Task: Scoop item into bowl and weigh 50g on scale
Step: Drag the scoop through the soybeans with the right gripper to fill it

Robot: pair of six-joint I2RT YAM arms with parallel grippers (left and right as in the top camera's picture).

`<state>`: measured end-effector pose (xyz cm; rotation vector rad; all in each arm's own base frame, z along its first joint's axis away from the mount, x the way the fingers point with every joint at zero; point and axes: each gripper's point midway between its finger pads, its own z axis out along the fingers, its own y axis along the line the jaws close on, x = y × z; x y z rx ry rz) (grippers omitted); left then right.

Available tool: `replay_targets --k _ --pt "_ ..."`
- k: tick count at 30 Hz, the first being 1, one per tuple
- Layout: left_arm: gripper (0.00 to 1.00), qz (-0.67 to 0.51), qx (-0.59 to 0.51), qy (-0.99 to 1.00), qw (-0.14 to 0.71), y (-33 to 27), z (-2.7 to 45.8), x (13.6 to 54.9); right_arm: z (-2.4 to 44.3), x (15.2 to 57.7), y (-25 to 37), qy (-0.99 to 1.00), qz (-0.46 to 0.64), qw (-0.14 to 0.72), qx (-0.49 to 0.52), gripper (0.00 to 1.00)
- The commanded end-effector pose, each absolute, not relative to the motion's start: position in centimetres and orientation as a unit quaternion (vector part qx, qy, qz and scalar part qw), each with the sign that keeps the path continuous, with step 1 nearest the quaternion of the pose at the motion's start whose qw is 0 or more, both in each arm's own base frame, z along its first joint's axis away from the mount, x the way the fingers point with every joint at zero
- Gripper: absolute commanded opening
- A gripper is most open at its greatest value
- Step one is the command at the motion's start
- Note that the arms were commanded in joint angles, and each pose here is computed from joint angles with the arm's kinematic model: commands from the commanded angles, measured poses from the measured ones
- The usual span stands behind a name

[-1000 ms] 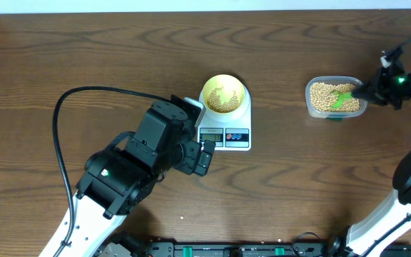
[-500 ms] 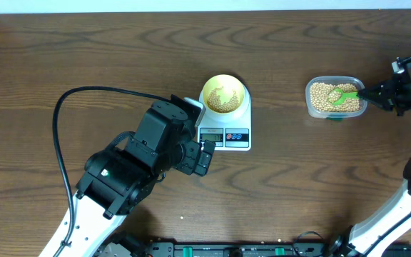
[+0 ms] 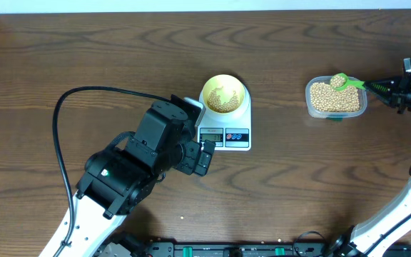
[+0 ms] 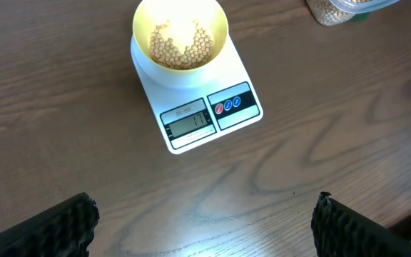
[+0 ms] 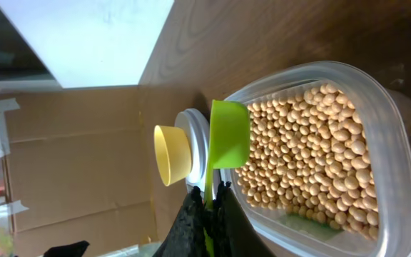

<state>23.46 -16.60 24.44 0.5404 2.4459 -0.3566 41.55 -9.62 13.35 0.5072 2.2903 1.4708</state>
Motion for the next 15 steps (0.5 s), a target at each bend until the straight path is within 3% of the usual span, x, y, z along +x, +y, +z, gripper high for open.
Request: replay_targets --k 1,15 --pt "0.98 -0.141 0.199 0.918 0.312 -16.6 25.4 23.6 12.8 41.2 -9.7 0.816 0.519 0.181 0.18 0.01" --pt "0.98 -0.14 0.199 0.918 0.312 -16.6 25.4 23.6 9.0 39.3 -10.0 0.883 0.421 0.109 0.176 0.01"
